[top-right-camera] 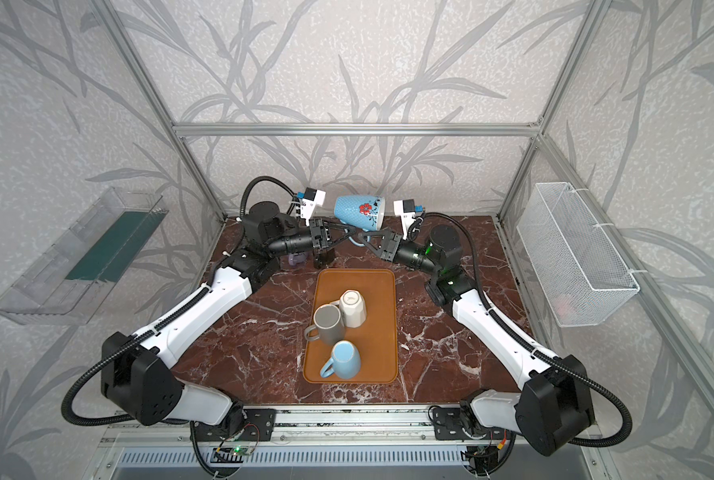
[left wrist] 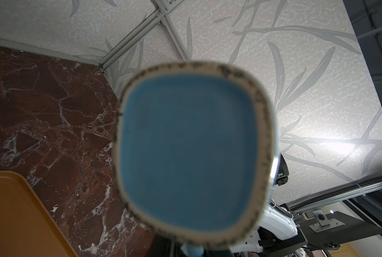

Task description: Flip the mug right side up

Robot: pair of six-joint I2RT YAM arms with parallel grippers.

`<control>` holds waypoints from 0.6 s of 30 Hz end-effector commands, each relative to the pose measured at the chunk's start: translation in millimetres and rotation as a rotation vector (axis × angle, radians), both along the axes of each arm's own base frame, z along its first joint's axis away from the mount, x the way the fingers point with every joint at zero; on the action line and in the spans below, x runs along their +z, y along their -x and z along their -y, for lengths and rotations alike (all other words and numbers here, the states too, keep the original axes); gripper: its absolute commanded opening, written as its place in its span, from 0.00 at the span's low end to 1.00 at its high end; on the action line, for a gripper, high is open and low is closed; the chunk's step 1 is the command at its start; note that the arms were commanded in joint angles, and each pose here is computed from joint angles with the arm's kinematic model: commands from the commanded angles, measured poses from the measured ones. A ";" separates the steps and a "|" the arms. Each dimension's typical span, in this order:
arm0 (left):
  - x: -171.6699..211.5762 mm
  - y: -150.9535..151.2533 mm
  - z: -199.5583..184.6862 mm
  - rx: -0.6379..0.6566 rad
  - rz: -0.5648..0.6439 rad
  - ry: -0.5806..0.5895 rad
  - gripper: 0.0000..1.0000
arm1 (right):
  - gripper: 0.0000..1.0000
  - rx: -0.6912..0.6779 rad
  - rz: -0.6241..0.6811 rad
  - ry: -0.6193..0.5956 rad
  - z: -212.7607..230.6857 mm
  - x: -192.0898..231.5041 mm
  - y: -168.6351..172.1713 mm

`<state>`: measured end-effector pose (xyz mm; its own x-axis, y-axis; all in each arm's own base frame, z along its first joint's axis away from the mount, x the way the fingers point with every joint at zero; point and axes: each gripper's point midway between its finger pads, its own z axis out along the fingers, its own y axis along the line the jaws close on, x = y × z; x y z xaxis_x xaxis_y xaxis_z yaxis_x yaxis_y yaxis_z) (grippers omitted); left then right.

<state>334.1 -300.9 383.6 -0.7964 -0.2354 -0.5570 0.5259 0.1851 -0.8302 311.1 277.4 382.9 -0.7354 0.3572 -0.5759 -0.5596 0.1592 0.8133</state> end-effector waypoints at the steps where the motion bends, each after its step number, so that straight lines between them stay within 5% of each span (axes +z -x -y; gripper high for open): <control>1: 14.8 -3.4 -5.6 0.085 0.172 0.004 0.00 | 0.11 0.034 0.087 -0.082 3.6 54.3 26.7; 18: 7.0 0.3 -0.7 0.181 0.179 0.026 0.00 | 0.18 -0.068 0.010 -0.228 13.5 51.0 10.5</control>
<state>333.1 -301.4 390.9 -0.7038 -0.3852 -0.5969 0.5568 0.2227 -0.8002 317.4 273.6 376.0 -0.7542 0.4562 -0.4723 -0.4665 0.1340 0.8743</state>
